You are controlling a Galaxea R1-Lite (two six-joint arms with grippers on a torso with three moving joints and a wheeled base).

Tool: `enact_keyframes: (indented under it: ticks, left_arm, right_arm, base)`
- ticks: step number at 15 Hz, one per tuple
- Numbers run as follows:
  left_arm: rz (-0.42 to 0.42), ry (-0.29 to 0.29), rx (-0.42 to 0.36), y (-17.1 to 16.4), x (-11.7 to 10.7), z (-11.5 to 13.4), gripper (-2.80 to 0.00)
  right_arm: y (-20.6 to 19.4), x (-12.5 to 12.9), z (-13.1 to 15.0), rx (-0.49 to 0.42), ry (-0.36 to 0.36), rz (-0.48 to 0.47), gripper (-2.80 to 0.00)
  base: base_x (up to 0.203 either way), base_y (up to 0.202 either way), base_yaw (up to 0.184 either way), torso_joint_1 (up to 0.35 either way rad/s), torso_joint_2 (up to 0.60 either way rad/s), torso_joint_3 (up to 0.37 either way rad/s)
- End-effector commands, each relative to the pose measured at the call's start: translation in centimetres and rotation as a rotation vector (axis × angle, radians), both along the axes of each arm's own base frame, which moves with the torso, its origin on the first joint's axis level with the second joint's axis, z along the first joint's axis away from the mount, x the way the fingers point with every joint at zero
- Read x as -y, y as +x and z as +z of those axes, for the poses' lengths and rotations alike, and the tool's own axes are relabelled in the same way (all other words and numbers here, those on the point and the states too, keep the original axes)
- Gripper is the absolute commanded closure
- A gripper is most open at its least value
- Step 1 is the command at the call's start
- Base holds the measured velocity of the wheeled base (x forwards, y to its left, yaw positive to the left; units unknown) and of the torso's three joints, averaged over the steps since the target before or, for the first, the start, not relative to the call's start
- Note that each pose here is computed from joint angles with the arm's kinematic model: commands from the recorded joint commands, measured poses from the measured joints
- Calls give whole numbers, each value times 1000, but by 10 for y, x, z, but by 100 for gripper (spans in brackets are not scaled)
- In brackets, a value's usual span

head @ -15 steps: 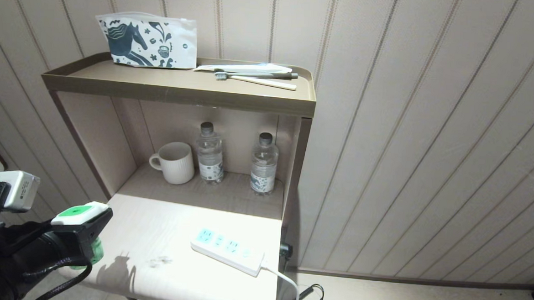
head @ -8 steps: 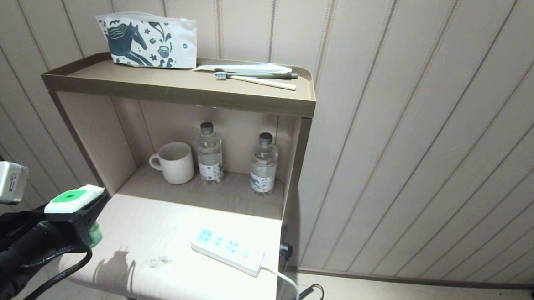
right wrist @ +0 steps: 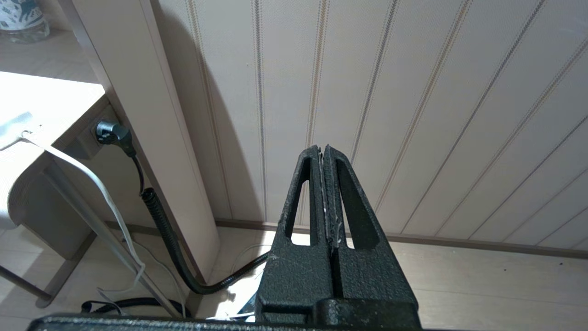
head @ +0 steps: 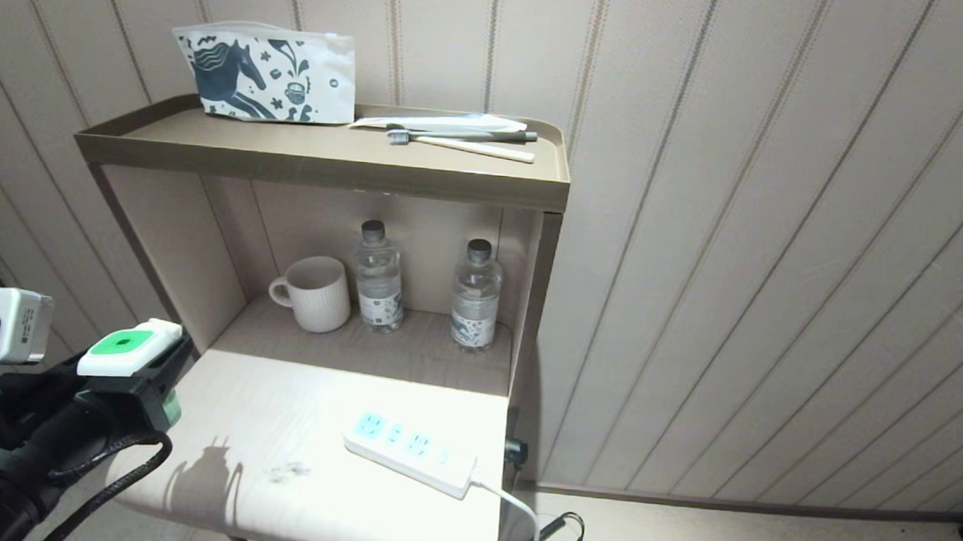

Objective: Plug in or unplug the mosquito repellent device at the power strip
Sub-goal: Place the mosquito repellent liquid on the table

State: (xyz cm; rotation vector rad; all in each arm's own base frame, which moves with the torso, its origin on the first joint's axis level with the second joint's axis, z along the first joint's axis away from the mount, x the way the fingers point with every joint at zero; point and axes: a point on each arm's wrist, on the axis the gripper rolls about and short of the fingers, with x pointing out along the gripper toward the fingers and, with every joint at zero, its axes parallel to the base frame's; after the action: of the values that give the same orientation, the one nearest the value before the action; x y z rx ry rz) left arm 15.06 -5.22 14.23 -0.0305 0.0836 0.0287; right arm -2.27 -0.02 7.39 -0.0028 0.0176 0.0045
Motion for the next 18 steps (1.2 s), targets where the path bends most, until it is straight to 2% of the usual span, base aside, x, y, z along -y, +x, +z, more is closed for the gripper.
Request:
enact_keyframes:
  ticks: [1,8,11,18]
  left_arm:
    - [3,-1,6,0,0,1,0]
    - [4,-9,31,2,1,7,0]
    - [50,12,124,7,2,30,0]
    - [56,-3,158,17,7,42,0]
  right_arm:
    - [0,0,0,-2,0,0,0]
    - [0,0,0,-2,0,0,0]
    - [0,0,0,-2,0,0,0]
    - [0,0,0,-2,0,0,0]
  base:
    - [0,0,0,-70,142,83]
    - [0,0,0,-210,468,262]
    - [0,0,0,-210,508,291]
    - [0,0,0,-197,485,293]
